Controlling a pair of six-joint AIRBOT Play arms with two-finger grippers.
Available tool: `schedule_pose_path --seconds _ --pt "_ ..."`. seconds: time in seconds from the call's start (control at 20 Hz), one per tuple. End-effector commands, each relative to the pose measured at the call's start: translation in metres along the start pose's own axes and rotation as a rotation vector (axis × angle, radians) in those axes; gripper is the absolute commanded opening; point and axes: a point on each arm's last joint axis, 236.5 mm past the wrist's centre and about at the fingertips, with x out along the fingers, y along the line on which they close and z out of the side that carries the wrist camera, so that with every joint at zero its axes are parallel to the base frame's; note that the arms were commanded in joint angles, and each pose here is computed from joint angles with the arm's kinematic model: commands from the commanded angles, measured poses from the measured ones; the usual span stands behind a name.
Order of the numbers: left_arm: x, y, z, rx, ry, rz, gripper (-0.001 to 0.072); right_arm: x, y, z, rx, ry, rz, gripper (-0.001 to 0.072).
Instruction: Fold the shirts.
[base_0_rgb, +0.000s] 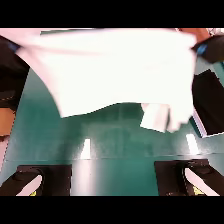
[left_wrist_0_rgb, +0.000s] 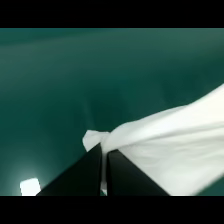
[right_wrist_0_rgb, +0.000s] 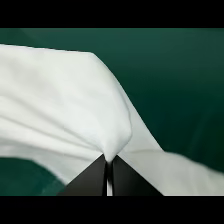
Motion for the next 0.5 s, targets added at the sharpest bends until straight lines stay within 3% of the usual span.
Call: schedule_pose_path --seconds 0.0,0.2,0.45 --pt "0.085 0.015 -0.098 -0.083 0.299 -0.042 0.0025 0.066 -0.033 -0.075 0.147 0.245 -0.006 0.0018" --pt "0.148 0.04 -0.14 -0.128 0.35 -0.006 0.0026 0.131 -0.067 -0.103 0.239 0.277 -0.041 0.0018" --pt "0.161 0.05 -0.111 -0.125 0.23 0.023 0.0026 0.161 -0.064 -0.083 0.208 0.213 -0.038 0.0019"
